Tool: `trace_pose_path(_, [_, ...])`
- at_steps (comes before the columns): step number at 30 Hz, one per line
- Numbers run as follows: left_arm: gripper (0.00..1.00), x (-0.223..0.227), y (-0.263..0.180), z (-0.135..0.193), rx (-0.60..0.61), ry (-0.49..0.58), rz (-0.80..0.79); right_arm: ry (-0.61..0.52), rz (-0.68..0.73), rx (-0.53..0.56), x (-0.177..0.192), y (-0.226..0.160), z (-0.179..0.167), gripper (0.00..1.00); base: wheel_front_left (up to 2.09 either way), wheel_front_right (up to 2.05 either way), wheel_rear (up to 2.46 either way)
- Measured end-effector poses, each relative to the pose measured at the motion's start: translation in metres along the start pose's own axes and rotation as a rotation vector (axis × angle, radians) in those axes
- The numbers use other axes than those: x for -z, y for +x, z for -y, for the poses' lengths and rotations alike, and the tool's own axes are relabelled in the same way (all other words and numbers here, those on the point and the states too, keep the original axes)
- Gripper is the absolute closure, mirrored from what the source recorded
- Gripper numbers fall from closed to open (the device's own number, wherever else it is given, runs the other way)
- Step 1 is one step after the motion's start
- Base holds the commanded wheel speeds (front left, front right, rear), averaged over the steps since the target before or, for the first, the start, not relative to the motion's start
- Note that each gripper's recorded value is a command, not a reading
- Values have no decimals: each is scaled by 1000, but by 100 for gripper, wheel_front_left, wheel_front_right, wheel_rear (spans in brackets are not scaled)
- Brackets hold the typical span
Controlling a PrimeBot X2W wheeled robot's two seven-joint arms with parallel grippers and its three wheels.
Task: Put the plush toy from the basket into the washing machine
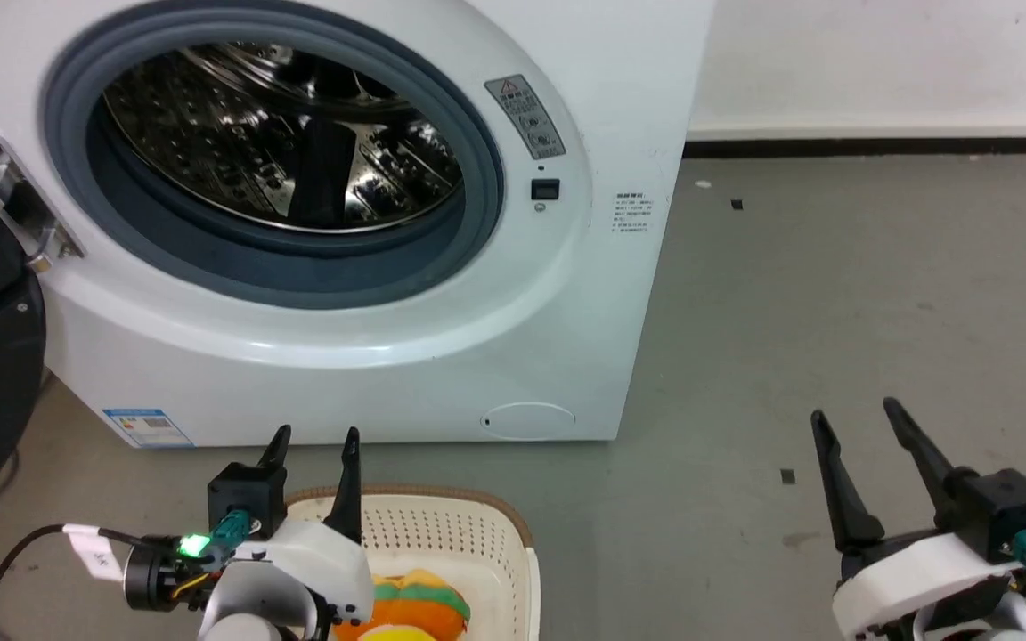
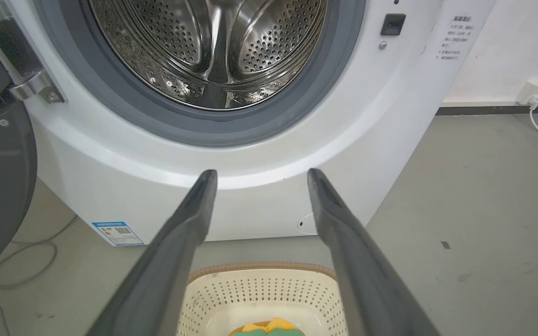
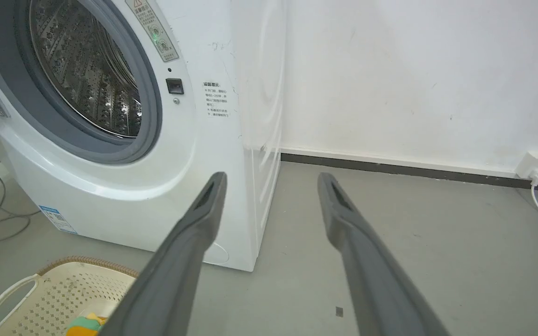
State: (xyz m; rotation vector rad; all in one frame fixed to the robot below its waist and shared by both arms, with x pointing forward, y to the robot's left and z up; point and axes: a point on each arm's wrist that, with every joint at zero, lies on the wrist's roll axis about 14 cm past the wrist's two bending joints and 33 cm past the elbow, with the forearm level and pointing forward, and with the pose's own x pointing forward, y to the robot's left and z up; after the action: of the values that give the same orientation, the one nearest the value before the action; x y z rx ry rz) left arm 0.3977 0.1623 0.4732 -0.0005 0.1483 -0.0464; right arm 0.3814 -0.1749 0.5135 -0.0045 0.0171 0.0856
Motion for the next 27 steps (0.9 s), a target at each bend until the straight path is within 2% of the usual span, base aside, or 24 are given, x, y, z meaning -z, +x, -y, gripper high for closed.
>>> trace_pose_path(12, [0, 59, 36, 12, 56, 23, -181, 35, -14, 45, 15, 24, 17, 0, 0, 0, 0])
trace_pose_path(19, [0, 106, 52, 24, 113, 37, -356, 46, -32, 68, 30, 42, 26, 0, 0, 0, 0])
trace_pose_path(27, [0, 146, 62, 23, 129, 21, -493, 56, -50, 81, 46, 58, 32, 0, 0, 0, 0])
